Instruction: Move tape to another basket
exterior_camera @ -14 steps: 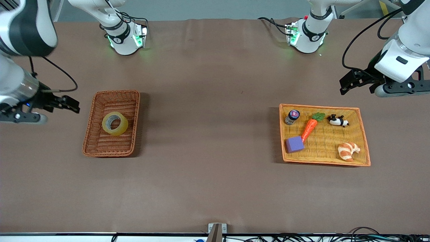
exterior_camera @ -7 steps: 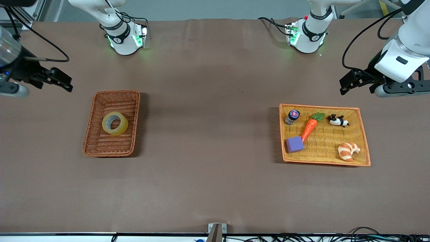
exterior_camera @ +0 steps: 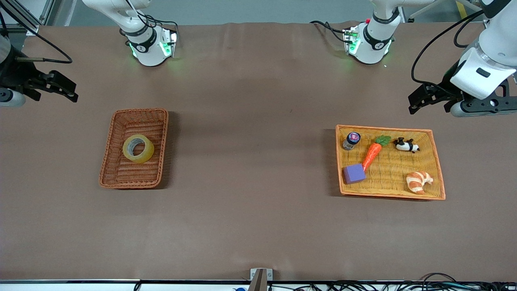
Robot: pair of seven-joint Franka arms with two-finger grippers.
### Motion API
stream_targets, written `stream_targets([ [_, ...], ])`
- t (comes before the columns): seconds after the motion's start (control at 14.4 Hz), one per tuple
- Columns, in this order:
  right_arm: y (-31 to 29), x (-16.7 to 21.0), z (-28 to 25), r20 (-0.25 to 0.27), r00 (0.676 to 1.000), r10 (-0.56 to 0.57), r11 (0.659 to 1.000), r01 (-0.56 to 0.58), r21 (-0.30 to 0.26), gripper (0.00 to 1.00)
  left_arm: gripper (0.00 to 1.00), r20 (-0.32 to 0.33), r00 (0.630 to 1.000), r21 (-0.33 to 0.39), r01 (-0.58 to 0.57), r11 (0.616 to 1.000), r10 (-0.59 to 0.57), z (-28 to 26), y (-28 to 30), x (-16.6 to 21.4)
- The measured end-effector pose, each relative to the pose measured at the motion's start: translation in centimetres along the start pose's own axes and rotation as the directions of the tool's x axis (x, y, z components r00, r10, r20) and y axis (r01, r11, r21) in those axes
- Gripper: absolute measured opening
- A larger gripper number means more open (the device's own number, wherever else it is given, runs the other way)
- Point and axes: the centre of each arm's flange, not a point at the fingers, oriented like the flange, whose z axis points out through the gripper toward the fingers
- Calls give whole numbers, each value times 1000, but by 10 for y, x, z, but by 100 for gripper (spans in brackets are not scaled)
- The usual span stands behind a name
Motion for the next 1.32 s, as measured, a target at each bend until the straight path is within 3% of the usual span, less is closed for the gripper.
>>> stream_targets([
  [1.32, 21, 2, 0, -2, 1000, 2, 1000, -2, 4, 100, 100, -6, 1000, -2, 4, 1000, -4, -2, -2, 3],
])
